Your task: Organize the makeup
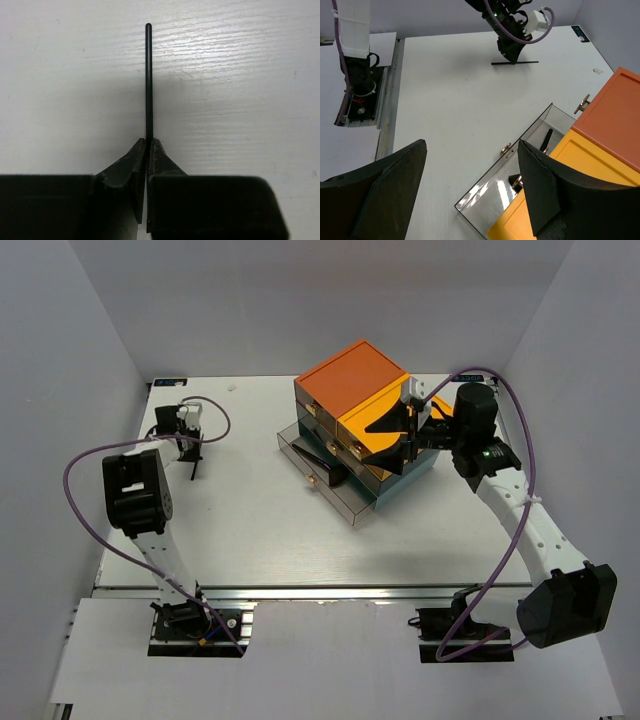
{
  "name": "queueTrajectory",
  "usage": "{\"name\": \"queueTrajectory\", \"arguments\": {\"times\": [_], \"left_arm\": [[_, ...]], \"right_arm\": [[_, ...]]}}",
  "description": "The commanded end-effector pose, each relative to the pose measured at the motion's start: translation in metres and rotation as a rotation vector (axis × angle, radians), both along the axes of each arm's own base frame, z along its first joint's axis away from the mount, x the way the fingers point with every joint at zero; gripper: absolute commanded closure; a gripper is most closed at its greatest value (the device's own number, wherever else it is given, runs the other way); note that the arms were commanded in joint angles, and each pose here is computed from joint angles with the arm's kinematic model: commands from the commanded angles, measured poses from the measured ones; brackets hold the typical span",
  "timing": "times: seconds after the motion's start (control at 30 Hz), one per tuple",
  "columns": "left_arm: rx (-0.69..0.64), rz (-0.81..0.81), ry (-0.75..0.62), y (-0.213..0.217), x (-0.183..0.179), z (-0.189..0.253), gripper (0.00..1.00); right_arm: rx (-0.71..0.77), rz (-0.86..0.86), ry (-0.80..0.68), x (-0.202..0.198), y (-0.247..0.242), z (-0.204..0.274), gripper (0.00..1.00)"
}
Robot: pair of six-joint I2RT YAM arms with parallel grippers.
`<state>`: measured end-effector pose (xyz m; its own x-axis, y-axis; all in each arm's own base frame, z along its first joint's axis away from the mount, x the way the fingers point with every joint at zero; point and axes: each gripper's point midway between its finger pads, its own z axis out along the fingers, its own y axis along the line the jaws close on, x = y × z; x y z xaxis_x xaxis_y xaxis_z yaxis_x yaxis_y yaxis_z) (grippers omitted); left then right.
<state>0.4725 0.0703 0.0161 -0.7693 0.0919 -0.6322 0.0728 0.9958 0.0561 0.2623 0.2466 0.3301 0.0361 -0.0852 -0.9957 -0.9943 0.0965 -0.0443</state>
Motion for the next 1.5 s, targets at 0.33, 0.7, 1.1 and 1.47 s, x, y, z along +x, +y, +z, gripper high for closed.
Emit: {"name": "queueTrajectory", "arguments": {"times": [0.33,0.7,1.1,1.47], "left_arm": [[-0.234,0.003,0.105,-0.042,-0.057,-0.035,1.00],[-0.341,0.028,-0.030,-0.059,-0.048,0.013,1.00],[-0.493,0.015,-0.133,-0.082,-0.043,0.048,1.00],[-0.798,-0.044,-0.262,-0.131,-0.043,0.097,1.00]], "right_arm": [[0.024,-0.011,-0.079,-0.001,-0.003,0.025,0.22],[0.034,-0.007,-0.065,-0.005,-0.004,0.025,0.21],[0.042,-0.007,-0.082,-0.010,-0.006,0.026,0.21],[0.044,-0.006,-0.077,-0.011,-0.005,0.023,0.21]]}}
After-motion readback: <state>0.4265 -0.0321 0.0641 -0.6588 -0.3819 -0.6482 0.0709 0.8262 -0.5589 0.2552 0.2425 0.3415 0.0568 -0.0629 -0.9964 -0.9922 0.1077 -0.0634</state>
